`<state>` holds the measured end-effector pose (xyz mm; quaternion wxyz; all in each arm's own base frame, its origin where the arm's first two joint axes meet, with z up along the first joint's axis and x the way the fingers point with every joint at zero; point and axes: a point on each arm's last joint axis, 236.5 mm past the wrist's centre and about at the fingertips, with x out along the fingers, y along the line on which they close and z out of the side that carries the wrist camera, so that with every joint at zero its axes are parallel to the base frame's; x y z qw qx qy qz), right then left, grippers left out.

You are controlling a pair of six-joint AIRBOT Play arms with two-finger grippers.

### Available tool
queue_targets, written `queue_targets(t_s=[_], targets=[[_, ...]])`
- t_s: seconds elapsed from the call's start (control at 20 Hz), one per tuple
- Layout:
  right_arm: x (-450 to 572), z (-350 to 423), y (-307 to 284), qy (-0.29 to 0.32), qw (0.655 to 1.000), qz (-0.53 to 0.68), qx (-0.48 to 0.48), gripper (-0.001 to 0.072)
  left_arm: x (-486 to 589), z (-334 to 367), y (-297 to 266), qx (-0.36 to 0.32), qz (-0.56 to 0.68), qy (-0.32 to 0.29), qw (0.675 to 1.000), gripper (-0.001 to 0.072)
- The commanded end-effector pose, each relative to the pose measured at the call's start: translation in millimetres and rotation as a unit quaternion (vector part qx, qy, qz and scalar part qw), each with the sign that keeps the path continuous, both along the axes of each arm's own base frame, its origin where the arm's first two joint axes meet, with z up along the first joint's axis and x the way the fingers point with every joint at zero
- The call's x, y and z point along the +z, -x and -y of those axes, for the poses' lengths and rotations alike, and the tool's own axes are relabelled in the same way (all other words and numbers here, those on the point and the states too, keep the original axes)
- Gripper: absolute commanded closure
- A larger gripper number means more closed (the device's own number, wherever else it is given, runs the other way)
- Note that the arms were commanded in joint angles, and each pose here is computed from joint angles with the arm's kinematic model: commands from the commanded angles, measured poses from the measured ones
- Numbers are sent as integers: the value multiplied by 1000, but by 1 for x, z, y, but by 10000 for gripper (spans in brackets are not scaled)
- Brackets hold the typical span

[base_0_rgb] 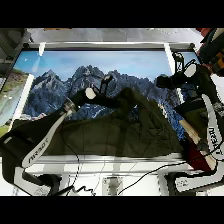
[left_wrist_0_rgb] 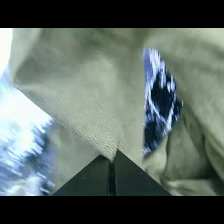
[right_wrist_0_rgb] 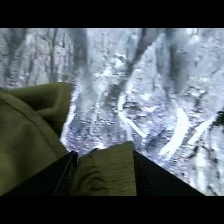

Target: Fold the clothes and pants, and hang the long-sleeved shirts on hangers.

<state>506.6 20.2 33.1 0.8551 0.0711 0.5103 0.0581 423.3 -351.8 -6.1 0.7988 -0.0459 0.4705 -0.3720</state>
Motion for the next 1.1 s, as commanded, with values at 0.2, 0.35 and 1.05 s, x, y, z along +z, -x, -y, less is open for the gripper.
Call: queue_targets(t_s=[0.2,0.35,1.05], targets=[[44,63,11,42,997,37,-48,296,218,-153,-87,69,361,-176,913,683],[60,98,24,49,995,42,-82,345,318,-213,-82,146,467,-163,857,683],[-36,89,135,-62,987,-140,49,684,224,-432,-71,278,256,-310,872,684]])
